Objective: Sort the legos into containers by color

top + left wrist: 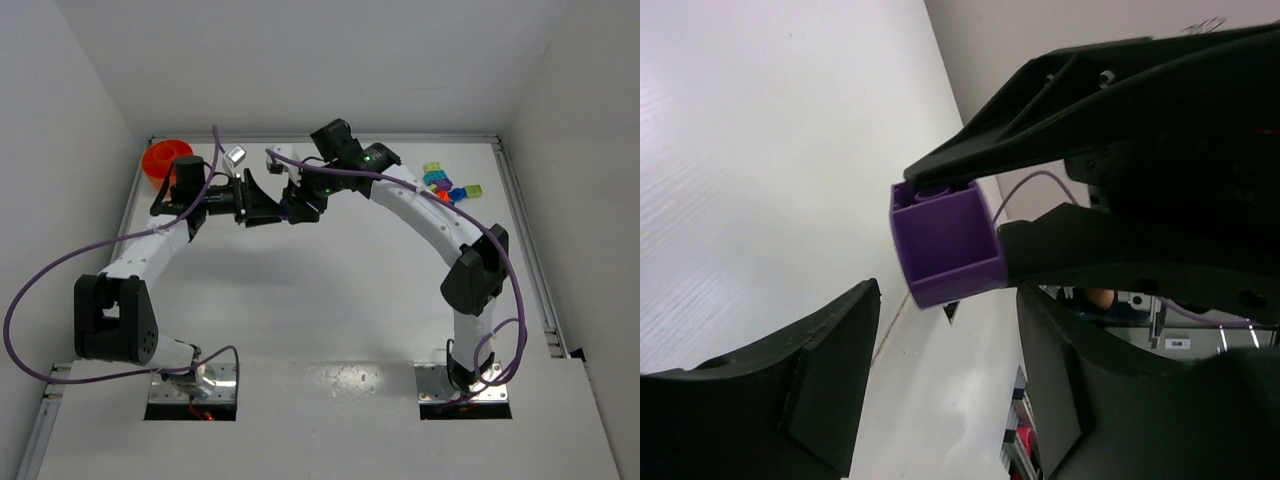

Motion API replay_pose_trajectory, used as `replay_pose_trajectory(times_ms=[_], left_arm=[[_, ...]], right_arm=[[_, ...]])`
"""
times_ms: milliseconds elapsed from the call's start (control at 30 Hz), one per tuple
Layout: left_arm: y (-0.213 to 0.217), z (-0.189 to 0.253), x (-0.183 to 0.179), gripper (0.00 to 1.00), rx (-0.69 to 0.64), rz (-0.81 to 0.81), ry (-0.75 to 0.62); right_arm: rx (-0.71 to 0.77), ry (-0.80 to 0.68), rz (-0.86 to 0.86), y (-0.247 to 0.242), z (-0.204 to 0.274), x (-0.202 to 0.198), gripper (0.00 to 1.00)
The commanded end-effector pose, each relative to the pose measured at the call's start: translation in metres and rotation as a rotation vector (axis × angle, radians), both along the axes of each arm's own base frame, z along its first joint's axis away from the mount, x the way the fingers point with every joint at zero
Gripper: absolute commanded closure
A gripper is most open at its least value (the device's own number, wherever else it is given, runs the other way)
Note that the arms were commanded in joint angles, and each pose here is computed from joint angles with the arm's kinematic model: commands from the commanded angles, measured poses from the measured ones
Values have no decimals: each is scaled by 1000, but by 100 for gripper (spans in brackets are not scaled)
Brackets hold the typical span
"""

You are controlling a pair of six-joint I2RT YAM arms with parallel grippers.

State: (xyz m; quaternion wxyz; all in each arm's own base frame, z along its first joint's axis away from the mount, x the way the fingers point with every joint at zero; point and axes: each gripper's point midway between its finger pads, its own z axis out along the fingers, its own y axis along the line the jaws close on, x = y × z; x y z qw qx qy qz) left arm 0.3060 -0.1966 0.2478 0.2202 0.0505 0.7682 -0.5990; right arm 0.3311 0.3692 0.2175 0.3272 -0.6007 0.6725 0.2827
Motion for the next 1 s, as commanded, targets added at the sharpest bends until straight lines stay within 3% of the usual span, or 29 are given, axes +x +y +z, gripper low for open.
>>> replay_pose_trajectory(times_ms=[0,500,667,833,967], left_arm=[[-4,3,-7,38,-14,-31,-34],[-4,6,-8,38,-24,-26,-37],[-4,7,-6,50,-23,-16,-37],[-4,4,-7,51,-22,-16,-28],[-4,4,-7,59,-22,-16,-28]], right_arm=[[40,-69,13,6,19,4,85],[-9,-116,30,7,10,-12,85],[-13,-132,26,9,11,-11,85],[-7,-153,16,11,13,-7,86],[-15,-144,17,9,12,-9,86]])
